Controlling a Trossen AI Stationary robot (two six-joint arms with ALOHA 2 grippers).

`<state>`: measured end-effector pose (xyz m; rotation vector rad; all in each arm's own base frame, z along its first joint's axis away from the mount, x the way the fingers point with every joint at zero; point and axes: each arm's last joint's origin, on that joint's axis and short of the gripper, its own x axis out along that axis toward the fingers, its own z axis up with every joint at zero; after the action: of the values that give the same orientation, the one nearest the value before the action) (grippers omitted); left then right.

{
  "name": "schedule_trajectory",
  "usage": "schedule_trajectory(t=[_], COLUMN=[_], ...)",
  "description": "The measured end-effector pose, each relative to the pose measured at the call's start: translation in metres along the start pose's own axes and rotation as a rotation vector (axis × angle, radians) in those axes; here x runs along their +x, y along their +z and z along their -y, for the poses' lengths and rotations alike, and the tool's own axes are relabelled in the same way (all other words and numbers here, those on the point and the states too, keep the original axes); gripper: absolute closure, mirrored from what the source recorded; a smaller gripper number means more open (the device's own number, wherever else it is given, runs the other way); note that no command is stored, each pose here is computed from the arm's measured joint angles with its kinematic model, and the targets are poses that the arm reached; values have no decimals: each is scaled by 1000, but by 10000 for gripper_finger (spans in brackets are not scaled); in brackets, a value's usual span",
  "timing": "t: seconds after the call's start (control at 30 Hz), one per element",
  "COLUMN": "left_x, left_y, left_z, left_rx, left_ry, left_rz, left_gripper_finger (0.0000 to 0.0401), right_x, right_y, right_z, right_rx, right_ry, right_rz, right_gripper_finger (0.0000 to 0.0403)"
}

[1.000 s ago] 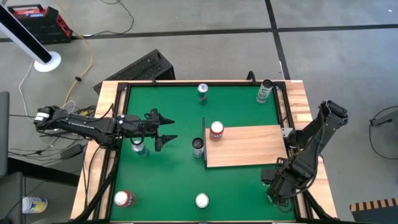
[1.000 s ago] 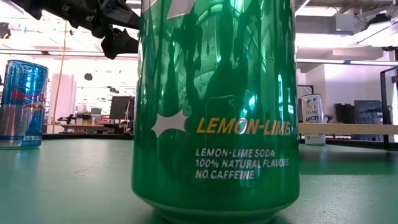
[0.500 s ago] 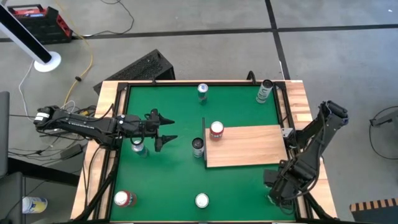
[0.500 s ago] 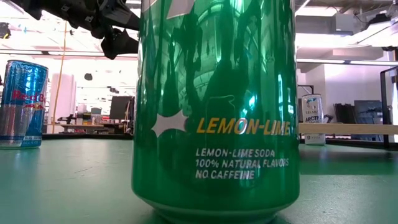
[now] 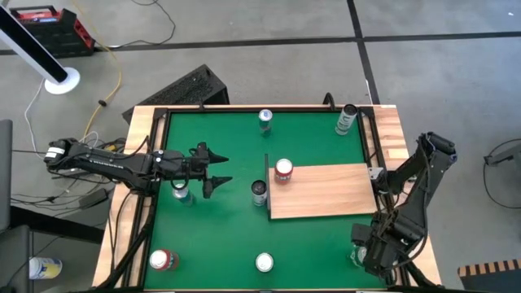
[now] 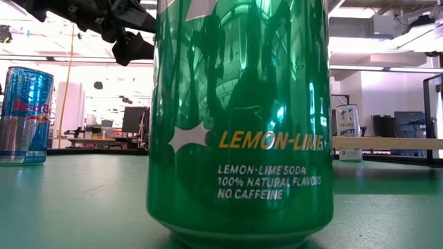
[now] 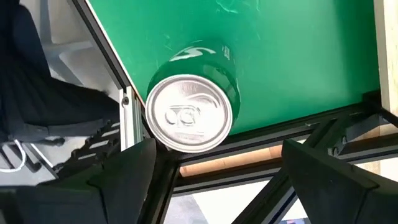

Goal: Place canned beverage on shelf
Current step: Put the right green soda can on the shelf

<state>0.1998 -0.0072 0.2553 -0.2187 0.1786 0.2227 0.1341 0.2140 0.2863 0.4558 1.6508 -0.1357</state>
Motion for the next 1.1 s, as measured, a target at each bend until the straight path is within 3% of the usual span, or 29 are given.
schedule_trajectory(t=[0.5, 0.87, 1.1], left_x=[0, 0, 0], left_y=[0, 0, 0], left_z=[0, 0, 0], left_rx=[-18, -19, -29], left_ry=[7, 7, 4], left_rz=[2, 3, 5], left_gripper_finger=[67, 67, 67], right_x=[0, 15, 23], right_y=[-1, -6, -4], right_z=[0, -17, -18], right_rx=[104, 59, 62], right_ry=[-18, 25, -23], right_rz=[89, 86, 57], right_gripper_finger=[30, 30, 30])
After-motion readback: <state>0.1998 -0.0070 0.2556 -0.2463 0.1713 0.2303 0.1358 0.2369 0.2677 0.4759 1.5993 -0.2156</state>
